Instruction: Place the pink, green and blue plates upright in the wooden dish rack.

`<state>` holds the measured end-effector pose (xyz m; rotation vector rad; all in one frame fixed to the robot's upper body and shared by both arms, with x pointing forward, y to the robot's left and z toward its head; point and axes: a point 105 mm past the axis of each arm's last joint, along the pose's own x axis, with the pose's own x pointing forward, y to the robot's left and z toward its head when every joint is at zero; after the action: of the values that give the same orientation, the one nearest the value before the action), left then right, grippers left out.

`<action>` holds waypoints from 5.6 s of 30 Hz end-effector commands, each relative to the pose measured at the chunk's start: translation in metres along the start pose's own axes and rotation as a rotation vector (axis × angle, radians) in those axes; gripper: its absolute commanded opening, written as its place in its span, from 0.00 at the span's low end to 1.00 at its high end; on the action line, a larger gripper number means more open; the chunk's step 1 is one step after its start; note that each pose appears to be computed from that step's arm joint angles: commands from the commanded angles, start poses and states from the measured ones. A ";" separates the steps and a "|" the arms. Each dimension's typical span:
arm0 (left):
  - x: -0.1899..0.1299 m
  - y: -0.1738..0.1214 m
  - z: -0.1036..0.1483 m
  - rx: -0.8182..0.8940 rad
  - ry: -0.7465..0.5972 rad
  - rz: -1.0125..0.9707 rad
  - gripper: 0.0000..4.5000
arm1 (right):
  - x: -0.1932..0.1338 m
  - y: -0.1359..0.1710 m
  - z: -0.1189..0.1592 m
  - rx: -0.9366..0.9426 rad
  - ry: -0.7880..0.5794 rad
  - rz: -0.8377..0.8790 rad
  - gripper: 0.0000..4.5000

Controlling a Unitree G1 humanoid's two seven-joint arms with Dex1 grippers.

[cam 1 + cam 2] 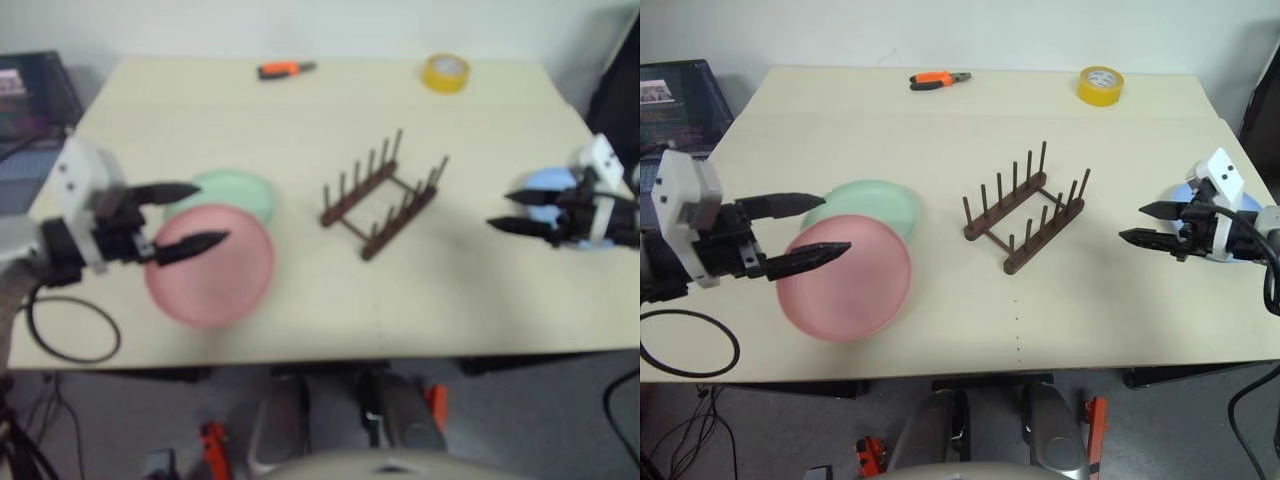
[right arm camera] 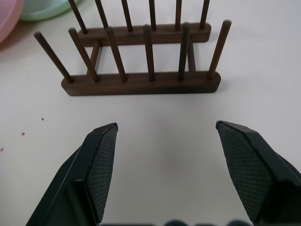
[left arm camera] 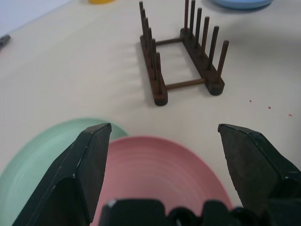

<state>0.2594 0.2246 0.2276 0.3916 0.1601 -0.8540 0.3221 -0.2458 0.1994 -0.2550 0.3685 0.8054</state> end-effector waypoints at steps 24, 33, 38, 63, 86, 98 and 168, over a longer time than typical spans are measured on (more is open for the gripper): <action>0.189 -0.109 -0.033 -0.020 -0.020 -0.054 0.89 | -0.018 0.001 0.009 -0.051 -0.005 -0.063 0.81; 0.240 -0.110 -0.036 -0.031 0.086 0.009 0.89 | -0.035 0.012 0.005 -0.034 -0.004 -0.123 0.81; 0.258 -0.112 -0.036 -0.075 0.138 0.000 0.85 | -0.041 0.013 0.006 -0.037 -0.002 -0.155 0.82; 0.264 -0.146 0.004 0.129 0.004 -0.514 0.23 | -0.051 0.012 0.006 -0.063 0.006 -0.210 0.82; 0.274 -0.134 -0.018 0.173 0.084 -0.449 0.66 | -0.058 0.018 0.000 -0.042 0.018 -0.230 0.82; 0.218 -0.111 0.018 0.259 -0.003 -0.475 0.99 | -0.067 0.026 -0.023 -0.014 0.152 -0.229 0.82; 0.308 -0.100 -0.034 0.171 0.106 -0.078 0.01 | 0.082 -0.030 -0.081 -0.044 0.020 -0.537 0.00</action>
<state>0.3785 -0.0438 0.0807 0.5760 0.1933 -0.9655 0.3726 -0.2402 0.0836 -0.3648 0.3256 0.3012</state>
